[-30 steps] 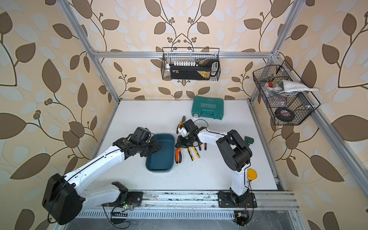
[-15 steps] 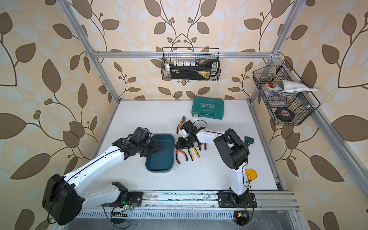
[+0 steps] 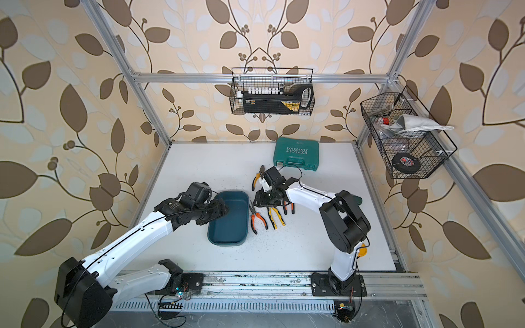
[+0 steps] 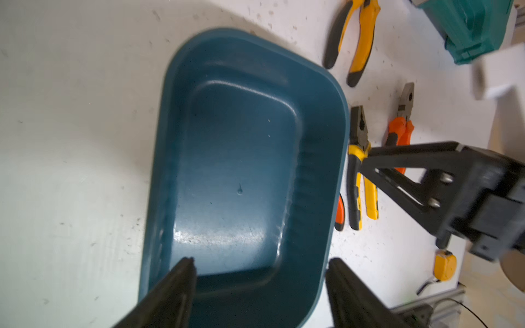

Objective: Take the pliers out of the storage box
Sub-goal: Place the pliers at the center of the board, then reset both arms

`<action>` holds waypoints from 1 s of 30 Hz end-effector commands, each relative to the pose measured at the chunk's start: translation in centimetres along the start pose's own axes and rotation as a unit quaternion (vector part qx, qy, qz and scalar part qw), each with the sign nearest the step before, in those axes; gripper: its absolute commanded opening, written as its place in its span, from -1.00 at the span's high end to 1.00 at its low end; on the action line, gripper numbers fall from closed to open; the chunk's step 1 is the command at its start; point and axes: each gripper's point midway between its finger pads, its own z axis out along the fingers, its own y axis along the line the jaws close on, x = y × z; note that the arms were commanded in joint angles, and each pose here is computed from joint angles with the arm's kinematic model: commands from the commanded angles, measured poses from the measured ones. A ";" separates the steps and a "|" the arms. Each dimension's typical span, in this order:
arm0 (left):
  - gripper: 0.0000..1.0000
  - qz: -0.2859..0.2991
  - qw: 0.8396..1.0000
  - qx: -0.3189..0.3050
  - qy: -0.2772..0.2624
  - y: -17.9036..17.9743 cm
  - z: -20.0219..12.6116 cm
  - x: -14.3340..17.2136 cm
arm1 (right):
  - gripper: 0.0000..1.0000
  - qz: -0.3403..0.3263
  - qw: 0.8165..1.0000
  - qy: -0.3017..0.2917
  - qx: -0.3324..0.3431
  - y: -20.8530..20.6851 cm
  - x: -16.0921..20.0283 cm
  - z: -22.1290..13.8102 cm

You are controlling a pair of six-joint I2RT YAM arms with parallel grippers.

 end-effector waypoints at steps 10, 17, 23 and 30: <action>-0.98 -0.034 0.965 0.002 -0.259 2.4 -5.4 -6.7 | -0.99 -0.073 0.947 -0.260 0.172 -3.1 -4.7 -16.5; -0.98 0.108 0.909 -0.139 -0.378 5.2 -8.0 -10.4 | -0.99 -0.150 0.881 -0.334 0.300 -7.7 -4.5 -18.8; -0.97 0.135 0.867 -0.202 -0.435 6.9 -8.1 -11.6 | -0.98 -0.066 0.875 -0.403 0.260 -13.0 -4.0 -19.6; -0.97 0.277 0.830 -0.205 -0.438 6.0 -5.6 -12.5 | -0.98 -0.055 0.820 -0.445 0.355 -20.4 -2.6 -21.3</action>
